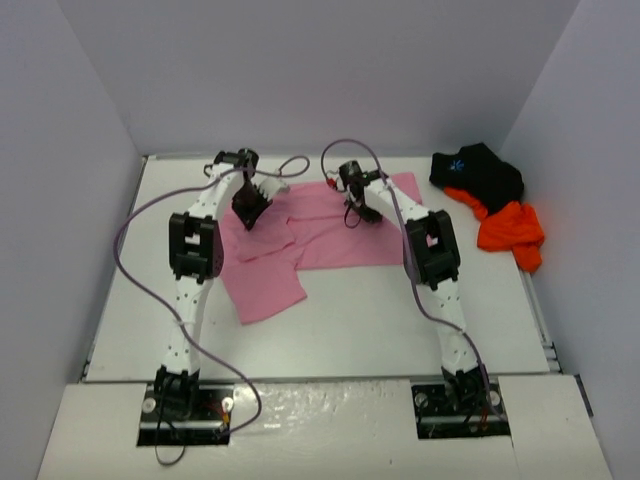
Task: Fold and stack the t-shirts
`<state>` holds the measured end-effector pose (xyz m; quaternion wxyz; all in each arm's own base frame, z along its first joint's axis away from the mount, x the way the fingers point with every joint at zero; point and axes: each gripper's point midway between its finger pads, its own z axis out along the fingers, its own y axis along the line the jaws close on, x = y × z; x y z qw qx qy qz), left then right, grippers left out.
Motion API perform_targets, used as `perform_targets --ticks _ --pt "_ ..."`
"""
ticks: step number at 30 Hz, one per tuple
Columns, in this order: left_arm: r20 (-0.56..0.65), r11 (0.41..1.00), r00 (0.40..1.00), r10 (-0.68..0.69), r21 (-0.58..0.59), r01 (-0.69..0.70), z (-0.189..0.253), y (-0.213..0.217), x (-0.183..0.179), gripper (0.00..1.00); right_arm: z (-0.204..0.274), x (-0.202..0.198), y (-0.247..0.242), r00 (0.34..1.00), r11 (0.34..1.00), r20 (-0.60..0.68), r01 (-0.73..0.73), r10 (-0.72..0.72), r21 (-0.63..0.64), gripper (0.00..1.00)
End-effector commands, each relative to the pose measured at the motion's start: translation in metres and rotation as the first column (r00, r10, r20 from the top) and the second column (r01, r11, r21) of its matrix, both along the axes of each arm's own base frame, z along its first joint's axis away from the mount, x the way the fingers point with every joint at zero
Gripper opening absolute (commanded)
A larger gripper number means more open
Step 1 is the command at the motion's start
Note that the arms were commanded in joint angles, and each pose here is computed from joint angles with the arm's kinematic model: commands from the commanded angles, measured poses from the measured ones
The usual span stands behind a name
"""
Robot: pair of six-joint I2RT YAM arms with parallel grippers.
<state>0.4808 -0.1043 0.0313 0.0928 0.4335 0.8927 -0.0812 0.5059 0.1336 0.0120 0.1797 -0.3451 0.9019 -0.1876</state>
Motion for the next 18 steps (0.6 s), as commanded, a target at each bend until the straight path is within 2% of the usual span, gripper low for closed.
perform_targets --ticks 1,9,10,11,14,18 --pt "0.115 0.996 0.991 0.067 0.055 -0.074 0.002 0.018 0.032 0.0 -0.026 0.001 -0.002 0.999 0.999 -0.024 0.039 -0.039 -0.006 0.0" --pt "0.175 0.989 0.977 0.124 0.06 -0.137 0.007 0.032 0.046 0.0 -0.029 0.0 0.003 0.999 1.0 -0.03 0.028 -0.028 0.012 0.0" --pt "0.189 0.987 0.973 0.135 0.055 -0.148 0.009 0.034 0.048 0.01 -0.029 0.0 0.004 0.999 1.0 -0.028 0.027 -0.027 0.013 0.0" --pt "0.197 0.986 0.97 0.145 0.055 -0.158 0.01 0.036 0.049 0.06 -0.029 0.001 0.004 0.999 1.0 -0.025 0.026 -0.026 0.011 0.01" --pt "0.251 0.979 0.951 0.177 0.056 -0.197 0.02 0.04 0.058 0.12 -0.024 0.008 0.004 0.999 0.999 0.007 0.031 -0.031 0.006 0.12" --pt "0.333 0.974 0.918 0.217 -0.006 -0.228 0.055 0.036 0.066 0.38 -0.002 0.024 0.001 0.995 0.998 0.088 0.054 -0.053 -0.013 0.35"
